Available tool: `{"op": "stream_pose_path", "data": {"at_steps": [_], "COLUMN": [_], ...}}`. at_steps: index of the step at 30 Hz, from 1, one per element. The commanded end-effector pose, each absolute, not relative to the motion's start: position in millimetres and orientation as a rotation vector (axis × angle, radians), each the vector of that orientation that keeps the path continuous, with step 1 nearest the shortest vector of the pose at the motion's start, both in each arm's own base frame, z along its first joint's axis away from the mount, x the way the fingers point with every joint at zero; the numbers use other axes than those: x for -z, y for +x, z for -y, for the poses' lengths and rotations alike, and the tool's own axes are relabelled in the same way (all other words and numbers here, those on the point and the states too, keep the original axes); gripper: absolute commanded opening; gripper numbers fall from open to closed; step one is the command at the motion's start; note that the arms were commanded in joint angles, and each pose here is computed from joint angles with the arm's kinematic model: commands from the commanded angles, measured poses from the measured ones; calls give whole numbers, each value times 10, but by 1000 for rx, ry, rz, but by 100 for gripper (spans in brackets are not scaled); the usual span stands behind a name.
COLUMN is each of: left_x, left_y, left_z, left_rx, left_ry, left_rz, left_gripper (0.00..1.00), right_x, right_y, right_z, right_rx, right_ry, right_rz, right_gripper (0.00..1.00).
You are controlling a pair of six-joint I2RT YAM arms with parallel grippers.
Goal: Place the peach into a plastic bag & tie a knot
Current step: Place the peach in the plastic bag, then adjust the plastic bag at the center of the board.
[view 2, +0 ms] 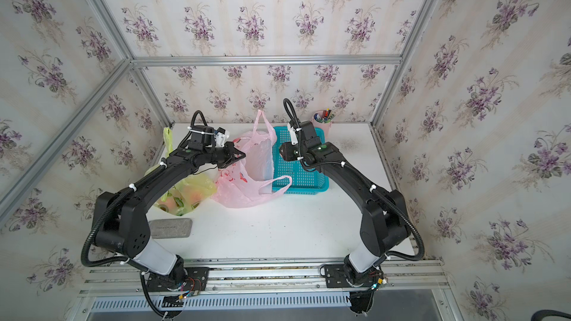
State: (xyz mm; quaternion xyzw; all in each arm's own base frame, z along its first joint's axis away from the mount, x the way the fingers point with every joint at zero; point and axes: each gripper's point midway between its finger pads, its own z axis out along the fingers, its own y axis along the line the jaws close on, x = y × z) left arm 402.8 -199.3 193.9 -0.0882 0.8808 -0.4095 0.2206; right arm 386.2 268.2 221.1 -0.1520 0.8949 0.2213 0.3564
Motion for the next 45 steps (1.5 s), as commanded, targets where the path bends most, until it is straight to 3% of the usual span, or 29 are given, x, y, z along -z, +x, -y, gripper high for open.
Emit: {"op": "stream_pose_path", "data": {"at_steps": [1, 4, 9, 12, 18, 27, 40, 45], "left_x": [-2003, -2020, -2056, -2049, -2011, -1999, -1935, -1940], "left_y": [4033, 4030, 4019, 4014, 4034, 4048, 4031, 4014], "left_z": [2005, 2009, 2007, 2008, 2010, 2007, 2010, 2005], "left_rx": [1144, 1149, 1151, 1151, 1146, 1143, 1150, 1150], "left_ry": [-225, -223, -219, -215, -216, -222, -237, -236], "left_rz": [-2410, -2406, -2398, -2400, -2406, -2406, -2419, -2417], "left_gripper": [1, 1, 1, 1, 1, 2, 5, 6], "right_x": [-2302, -2256, -2254, -2468, -2666, -2547, -2171, -2125], "right_y": [3613, 3549, 3597, 3536, 3135, 2463, 2558, 2649], "right_z": [-3189, -3520, -3667, -3554, -3053, -2380, -2300, -2356], "right_rx": [-751, -781, -762, -745, -670, -687, -626, -652], "right_ry": [-515, -591, -602, -589, -563, -411, -345, -356], "right_rz": [-2302, -2315, -2328, -2284, -2271, -2323, -2377, -2375], "right_gripper": [52, 54, 78, 84, 84, 85, 76, 64]}}
